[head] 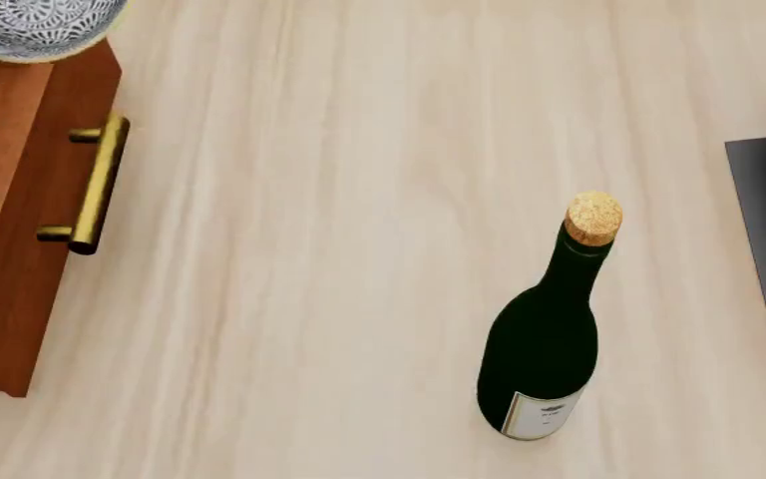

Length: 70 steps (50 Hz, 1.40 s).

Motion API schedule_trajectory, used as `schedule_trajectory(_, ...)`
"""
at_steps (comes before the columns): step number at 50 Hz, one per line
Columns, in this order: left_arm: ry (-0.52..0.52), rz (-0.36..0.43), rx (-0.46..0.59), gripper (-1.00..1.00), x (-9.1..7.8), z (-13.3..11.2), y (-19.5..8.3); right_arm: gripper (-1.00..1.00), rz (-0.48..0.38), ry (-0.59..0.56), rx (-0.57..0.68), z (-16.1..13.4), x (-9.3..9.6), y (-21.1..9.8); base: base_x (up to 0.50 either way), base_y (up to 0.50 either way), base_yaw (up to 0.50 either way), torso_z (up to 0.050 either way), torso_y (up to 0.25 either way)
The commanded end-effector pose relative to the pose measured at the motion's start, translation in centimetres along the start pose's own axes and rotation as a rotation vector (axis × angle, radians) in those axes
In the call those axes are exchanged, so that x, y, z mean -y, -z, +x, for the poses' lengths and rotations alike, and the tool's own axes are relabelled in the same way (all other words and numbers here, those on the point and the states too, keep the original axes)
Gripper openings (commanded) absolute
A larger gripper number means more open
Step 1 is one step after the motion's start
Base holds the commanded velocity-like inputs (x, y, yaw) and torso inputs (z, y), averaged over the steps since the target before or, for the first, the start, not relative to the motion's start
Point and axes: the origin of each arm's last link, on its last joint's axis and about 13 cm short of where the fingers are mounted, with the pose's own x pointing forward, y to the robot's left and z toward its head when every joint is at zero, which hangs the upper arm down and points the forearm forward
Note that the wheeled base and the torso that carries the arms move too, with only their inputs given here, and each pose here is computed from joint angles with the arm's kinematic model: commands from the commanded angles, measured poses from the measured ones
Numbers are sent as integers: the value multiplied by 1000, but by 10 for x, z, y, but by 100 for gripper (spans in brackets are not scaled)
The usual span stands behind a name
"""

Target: Put the bowl in the bottom drawer of the cabinet.

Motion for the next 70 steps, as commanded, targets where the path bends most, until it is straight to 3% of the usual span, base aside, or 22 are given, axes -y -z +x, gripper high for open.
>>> schedule_trajectory(1, -182, -219, -53, -100, -18, 29, 0, 100, 1, -6, -3, -1, 0, 1, 0, 0, 0, 0, 0)
schedule_trajectory(15, -403, -388, -38, -100, -41, 42, 1, 100, 0, -9, -7, -1, 3, 2, 0, 0, 0, 0, 0)
schedule_trajectory(36, -729, -463, -19, -100, -82, 58, 32, 100, -1, -18, -9, 1, 6, 2, 0, 0, 0, 0, 0)
schedule_trajectory(57, -832, -458, -175, -100, -110, 70, 93, 100, 0, -25, -8, 1, 5, 2, 0, 1, 2, 0, -1)
schedule_trajectory(66, -853, -456, -207, -100, -116, 74, 105, 100, 3, -24, -11, 0, 3, 2, 3, 5, 6, 0, -7)
schedule_trajectory(69, -810, -452, -192, -100, -114, 72, 102, 100, 3, -24, -12, 0, 3, 2, 4, 7, 7, 0, -7)
schedule_trajectory(70, -785, -456, -189, 100, -112, 71, 100, 100, 2, -25, -12, -1, 3, 2, 12, 7, 7, 0, 0)
